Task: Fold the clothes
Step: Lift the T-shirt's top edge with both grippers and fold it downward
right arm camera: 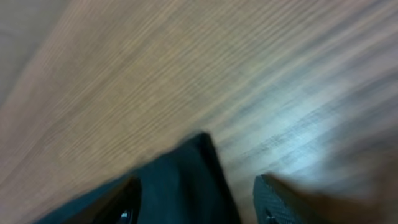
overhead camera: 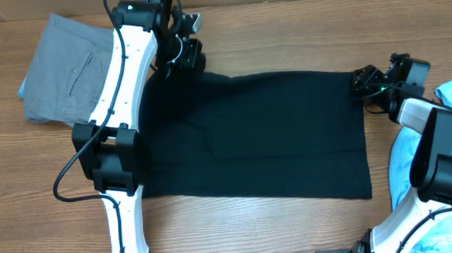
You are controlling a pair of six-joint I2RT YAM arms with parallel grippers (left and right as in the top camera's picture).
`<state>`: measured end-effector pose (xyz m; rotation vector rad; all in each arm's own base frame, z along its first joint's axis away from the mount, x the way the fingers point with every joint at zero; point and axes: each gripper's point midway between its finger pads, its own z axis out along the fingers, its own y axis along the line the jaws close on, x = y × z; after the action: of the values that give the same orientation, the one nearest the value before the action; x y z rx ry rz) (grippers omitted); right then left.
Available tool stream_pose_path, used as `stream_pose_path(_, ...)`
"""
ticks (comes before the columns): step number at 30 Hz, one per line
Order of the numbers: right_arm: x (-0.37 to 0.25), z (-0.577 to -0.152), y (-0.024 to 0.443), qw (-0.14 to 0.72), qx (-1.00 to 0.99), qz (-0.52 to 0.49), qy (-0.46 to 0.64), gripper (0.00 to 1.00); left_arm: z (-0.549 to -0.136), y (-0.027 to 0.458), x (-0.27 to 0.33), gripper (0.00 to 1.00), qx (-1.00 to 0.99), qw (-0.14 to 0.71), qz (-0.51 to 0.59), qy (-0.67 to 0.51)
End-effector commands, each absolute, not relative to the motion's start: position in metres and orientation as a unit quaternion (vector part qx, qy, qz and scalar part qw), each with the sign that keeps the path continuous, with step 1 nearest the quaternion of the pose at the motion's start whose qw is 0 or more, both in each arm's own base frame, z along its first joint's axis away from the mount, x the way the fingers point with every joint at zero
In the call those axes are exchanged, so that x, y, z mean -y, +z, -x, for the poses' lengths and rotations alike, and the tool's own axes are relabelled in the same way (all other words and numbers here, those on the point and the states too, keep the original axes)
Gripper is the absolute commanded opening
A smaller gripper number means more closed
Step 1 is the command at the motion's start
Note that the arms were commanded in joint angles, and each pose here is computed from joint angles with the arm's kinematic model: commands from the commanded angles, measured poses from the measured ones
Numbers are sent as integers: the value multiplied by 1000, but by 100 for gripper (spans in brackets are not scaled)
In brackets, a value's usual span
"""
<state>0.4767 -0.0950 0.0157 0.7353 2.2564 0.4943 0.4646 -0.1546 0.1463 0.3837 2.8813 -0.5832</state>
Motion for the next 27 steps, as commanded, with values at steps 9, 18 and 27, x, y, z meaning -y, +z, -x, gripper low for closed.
stream_pose_path(9,70,-484,-14,319,-875,-293,213,54,-449,139,115,4,-988,50,-105,-98)
stream_pose_path(18,59,-482,3,313,-871,-279,258,10,-450,138,109,4,-990,50,-101,-90)
stream_pose_path(27,85,-454,109,346,-840,-286,305,4,-451,138,95,4,-992,47,-77,-91)
